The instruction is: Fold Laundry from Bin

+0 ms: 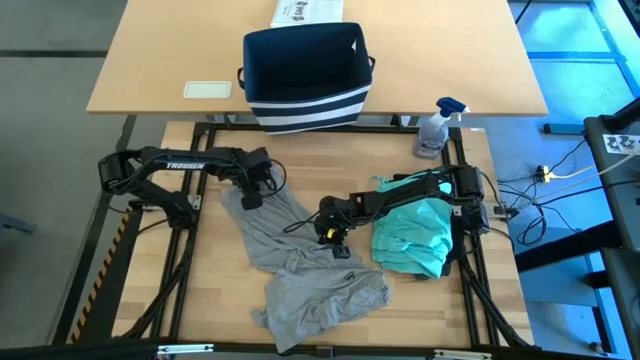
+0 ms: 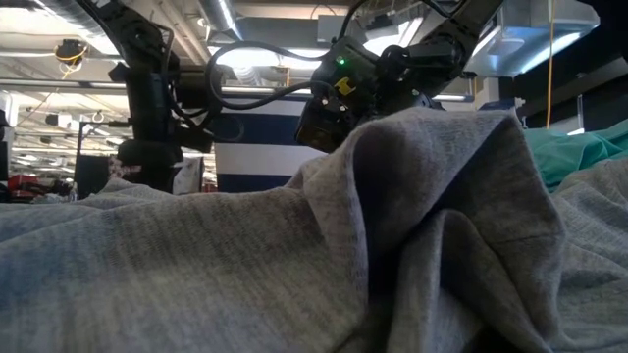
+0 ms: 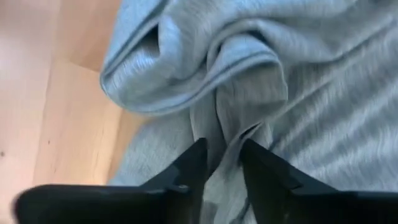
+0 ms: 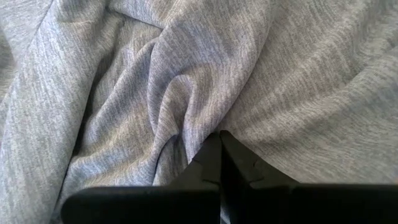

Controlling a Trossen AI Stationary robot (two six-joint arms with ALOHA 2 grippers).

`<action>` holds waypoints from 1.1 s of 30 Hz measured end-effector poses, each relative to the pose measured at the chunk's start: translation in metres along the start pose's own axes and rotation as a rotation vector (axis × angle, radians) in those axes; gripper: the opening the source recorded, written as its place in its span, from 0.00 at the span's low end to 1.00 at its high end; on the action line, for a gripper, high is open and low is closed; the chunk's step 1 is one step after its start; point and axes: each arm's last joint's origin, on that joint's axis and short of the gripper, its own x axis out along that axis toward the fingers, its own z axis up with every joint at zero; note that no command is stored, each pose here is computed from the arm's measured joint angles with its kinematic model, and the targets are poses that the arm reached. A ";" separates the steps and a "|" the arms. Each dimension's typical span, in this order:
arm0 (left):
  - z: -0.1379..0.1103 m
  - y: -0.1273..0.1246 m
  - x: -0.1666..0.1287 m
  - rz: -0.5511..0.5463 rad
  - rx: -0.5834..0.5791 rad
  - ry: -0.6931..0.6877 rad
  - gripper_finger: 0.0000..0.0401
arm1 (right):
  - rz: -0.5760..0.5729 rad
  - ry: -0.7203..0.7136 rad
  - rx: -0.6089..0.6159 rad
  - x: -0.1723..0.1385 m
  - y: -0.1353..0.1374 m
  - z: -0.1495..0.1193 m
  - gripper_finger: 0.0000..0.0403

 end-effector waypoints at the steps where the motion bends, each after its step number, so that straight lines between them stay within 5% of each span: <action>1: 0.001 0.000 0.000 0.001 -0.001 -0.007 0.21 | 0.000 0.000 0.000 0.000 0.000 0.000 0.00; 5: 0.001 0.006 0.001 0.013 -0.059 -0.013 0.03 | 0.000 0.000 0.001 0.000 0.000 0.000 0.00; 10: -0.004 0.024 0.000 0.118 -0.211 0.004 0.01 | 0.017 0.012 0.010 0.000 0.001 -0.001 0.00; 15: -0.013 0.044 -0.001 0.244 -0.333 0.050 0.00 | 0.022 0.032 0.036 0.000 0.002 -0.003 0.00; 22: -0.021 0.061 0.001 0.267 -0.413 0.076 0.00 | 0.026 0.033 0.037 0.000 0.002 -0.003 0.00; 33: 0.004 0.069 -0.037 0.220 -0.320 0.073 0.18 | 0.036 0.042 0.046 0.000 0.002 -0.004 0.00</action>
